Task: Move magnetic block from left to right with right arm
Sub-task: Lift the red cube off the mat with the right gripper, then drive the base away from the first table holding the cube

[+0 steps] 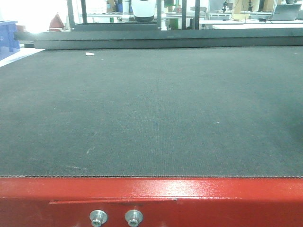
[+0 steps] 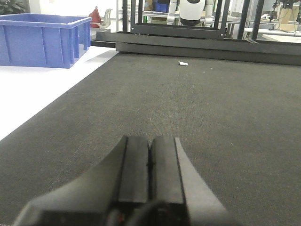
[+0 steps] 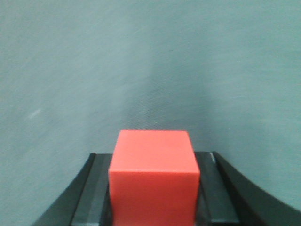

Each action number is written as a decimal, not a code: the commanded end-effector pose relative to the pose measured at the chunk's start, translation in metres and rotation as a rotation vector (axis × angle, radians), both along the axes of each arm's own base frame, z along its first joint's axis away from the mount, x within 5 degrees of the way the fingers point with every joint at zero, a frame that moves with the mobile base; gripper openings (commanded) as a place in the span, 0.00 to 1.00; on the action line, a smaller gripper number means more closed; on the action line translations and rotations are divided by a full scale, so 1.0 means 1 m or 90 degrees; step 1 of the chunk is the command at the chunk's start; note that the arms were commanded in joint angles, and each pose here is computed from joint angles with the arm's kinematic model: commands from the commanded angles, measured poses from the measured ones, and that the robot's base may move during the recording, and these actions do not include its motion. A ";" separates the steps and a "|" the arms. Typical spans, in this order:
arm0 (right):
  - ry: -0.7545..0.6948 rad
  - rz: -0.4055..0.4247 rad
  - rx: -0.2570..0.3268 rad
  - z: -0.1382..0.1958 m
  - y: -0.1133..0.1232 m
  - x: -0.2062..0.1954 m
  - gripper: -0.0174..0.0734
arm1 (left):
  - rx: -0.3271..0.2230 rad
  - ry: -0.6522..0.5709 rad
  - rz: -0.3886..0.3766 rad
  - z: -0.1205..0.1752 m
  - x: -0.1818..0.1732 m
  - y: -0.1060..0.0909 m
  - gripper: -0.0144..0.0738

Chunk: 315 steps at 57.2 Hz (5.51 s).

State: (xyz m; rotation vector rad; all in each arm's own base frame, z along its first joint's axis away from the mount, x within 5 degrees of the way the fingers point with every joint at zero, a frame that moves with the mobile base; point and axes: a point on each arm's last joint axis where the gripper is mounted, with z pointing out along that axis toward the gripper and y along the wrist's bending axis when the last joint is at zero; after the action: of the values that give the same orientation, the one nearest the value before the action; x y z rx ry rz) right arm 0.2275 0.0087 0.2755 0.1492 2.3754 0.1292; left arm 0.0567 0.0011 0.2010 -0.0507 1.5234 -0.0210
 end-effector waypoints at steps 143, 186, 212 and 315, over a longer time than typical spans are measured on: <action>-0.581 -0.010 -0.059 0.023 -0.008 -0.171 0.55 | -0.006 -0.054 -0.002 0.005 -0.001 0.000 0.02; -0.581 -0.010 -0.059 0.023 -0.008 -0.171 0.55 | -0.006 -0.054 -0.002 0.005 -0.001 0.000 0.02; -0.581 -0.010 -0.059 0.023 -0.008 -0.171 0.55 | -0.006 -0.054 -0.002 0.005 -0.001 0.000 0.02; -0.581 -0.010 -0.059 0.023 -0.008 -0.171 0.55 | -0.006 -0.054 -0.002 0.005 -0.001 0.000 0.02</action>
State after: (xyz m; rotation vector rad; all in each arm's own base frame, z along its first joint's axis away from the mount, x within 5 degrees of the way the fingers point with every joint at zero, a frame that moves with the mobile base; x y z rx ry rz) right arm 0.0575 0.0005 0.2800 0.0579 1.5806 0.0680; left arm 0.0567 0.0011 0.2010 -0.0507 1.5234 -0.0210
